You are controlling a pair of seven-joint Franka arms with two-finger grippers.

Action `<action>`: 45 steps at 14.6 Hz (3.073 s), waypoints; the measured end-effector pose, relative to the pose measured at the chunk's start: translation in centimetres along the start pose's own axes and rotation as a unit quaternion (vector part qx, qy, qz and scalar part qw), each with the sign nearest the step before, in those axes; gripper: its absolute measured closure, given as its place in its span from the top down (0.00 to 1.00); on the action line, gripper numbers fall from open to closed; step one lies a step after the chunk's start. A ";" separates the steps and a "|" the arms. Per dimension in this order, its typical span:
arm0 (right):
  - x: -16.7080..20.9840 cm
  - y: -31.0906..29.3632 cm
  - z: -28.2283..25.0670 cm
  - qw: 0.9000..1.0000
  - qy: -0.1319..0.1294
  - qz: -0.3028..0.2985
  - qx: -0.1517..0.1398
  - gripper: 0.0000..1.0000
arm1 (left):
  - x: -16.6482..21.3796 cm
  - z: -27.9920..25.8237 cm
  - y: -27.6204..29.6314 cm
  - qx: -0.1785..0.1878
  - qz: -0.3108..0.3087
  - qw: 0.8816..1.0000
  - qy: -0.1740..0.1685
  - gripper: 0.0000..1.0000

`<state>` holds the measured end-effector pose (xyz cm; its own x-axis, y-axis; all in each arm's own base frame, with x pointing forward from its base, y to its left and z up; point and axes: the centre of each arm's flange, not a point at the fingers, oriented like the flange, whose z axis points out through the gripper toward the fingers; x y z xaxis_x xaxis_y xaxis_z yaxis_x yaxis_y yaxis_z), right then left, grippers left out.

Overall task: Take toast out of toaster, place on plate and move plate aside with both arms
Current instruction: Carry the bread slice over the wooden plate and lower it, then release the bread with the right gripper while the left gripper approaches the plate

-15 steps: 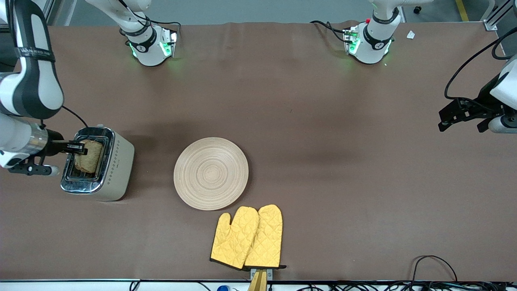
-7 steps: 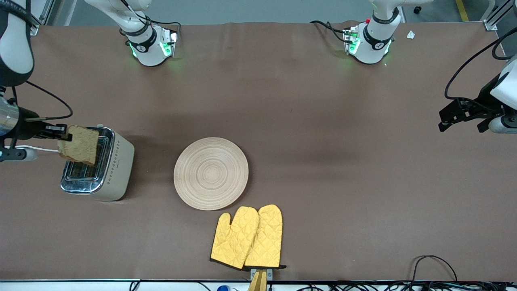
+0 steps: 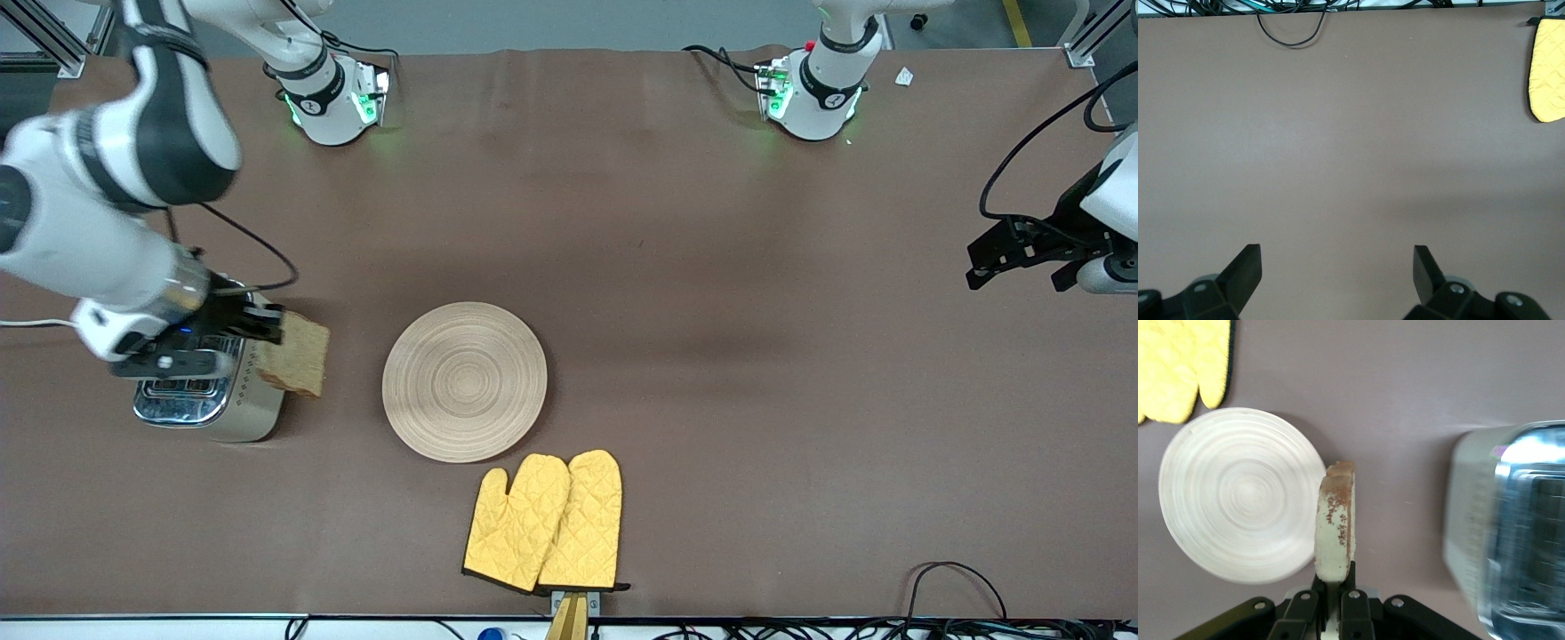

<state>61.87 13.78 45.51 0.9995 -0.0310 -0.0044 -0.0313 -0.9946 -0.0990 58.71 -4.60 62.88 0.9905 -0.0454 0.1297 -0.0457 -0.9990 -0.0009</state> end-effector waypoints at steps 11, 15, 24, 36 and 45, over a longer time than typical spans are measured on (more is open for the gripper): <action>-8.0 -19.0 13.9 0.995 0.041 0.073 0.046 0.10 | 0.2 0.4 -1.4 0.002 -0.009 1.000 -0.003 1.00; -6.8 -18.0 16.9 0.993 0.053 0.093 0.049 0.10 | 0.2 0.5 -1.7 0.002 -0.011 1.000 -0.004 1.00; -2.6 -8.3 19.4 0.996 0.039 0.081 0.024 0.10 | 0.2 1.2 -1.5 0.002 -0.010 1.000 -0.012 1.00; -2.6 -3.1 20.3 0.995 -0.006 0.104 0.001 0.85 | 1.9 14.1 3.0 -0.150 -0.025 0.977 -0.152 1.00; -0.7 8.7 4.6 0.997 0.004 0.074 -0.001 1.00 | 3.6 30.1 14.9 -0.336 -0.111 0.911 -0.210 1.00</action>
<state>60.87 5.60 40.09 0.9841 -0.1774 -0.0098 -0.1775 -0.9795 -0.0950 65.49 -19.75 33.47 0.9410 0.0190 -0.3377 0.2327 -0.7610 0.6055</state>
